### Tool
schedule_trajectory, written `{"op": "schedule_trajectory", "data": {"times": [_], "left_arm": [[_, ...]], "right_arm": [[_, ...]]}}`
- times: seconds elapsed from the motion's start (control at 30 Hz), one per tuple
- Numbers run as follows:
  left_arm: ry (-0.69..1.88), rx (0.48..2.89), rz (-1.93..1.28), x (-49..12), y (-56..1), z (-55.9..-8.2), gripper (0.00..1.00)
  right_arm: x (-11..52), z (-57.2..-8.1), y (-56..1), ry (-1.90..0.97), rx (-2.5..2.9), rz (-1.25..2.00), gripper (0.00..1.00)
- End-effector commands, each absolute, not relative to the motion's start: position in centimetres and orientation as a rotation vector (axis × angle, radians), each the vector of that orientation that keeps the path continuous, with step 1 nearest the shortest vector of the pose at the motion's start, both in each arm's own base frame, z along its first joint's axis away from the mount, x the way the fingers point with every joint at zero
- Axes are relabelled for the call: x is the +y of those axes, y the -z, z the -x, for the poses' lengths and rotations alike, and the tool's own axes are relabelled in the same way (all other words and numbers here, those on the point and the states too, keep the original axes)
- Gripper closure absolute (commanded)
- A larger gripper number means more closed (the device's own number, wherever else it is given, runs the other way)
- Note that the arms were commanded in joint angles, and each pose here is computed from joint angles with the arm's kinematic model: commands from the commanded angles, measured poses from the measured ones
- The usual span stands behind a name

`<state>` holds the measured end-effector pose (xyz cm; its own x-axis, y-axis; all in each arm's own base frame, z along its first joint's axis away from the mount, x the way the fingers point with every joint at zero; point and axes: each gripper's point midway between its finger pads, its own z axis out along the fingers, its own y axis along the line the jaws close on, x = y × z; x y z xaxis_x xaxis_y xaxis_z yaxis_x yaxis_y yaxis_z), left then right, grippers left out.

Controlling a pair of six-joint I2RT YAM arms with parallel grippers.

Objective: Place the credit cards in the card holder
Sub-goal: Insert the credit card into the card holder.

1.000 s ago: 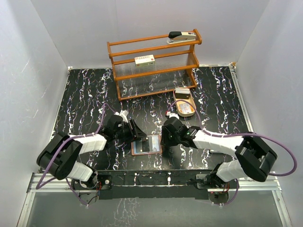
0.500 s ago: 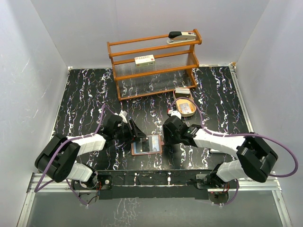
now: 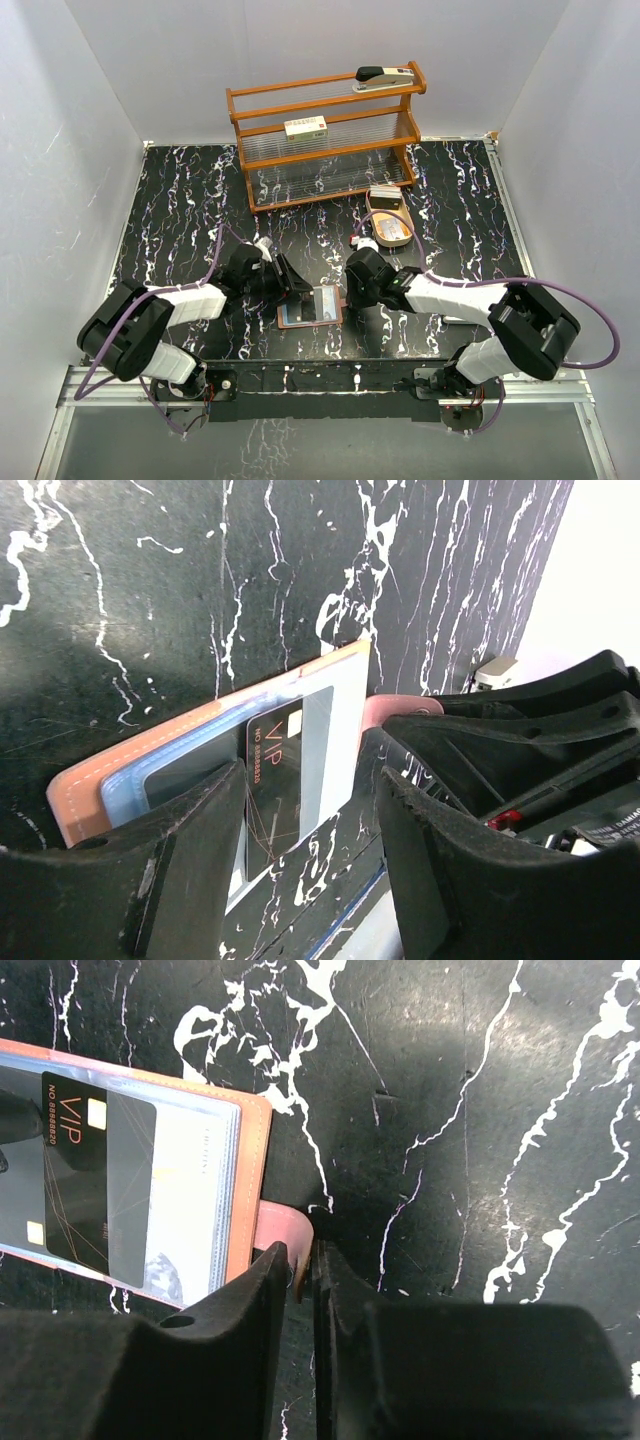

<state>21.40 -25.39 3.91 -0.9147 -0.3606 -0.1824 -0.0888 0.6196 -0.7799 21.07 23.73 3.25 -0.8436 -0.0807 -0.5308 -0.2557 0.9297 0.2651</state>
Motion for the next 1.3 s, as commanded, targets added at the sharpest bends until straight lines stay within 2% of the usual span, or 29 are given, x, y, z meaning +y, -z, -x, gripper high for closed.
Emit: {"op": "schedule_trajectory", "data": {"times": [0.0,0.2,0.5,0.93,1.27], "left_arm": [[1.165,2.607,0.382,-25.5,-2.4,-19.9,0.46],[1.22,2.614,0.383,-27.2,-2.5,-19.7,0.46],[1.276,2.621,0.31,-30.2,-4.1,-19.3,0.46],[1.068,2.63,0.309,-27.7,-5.2,-19.3,0.44],[1.169,2.643,0.324,-28.6,-5.4,-18.5,0.43]], "right_arm": [[25.1,-21.9,-3.8,-0.536,2.495,0.241,0.89],[25.2,-21.2,-3.4,-0.584,2.507,0.21,0.94],[25.0,-20.9,-3.5,-0.6,2.504,0.166,0.98],[24.5,-20.6,-4.4,-0.614,2.488,0.136,1.0],[25.0,-20.2,-4.4,-0.687,2.461,0.143,1.0]]}}
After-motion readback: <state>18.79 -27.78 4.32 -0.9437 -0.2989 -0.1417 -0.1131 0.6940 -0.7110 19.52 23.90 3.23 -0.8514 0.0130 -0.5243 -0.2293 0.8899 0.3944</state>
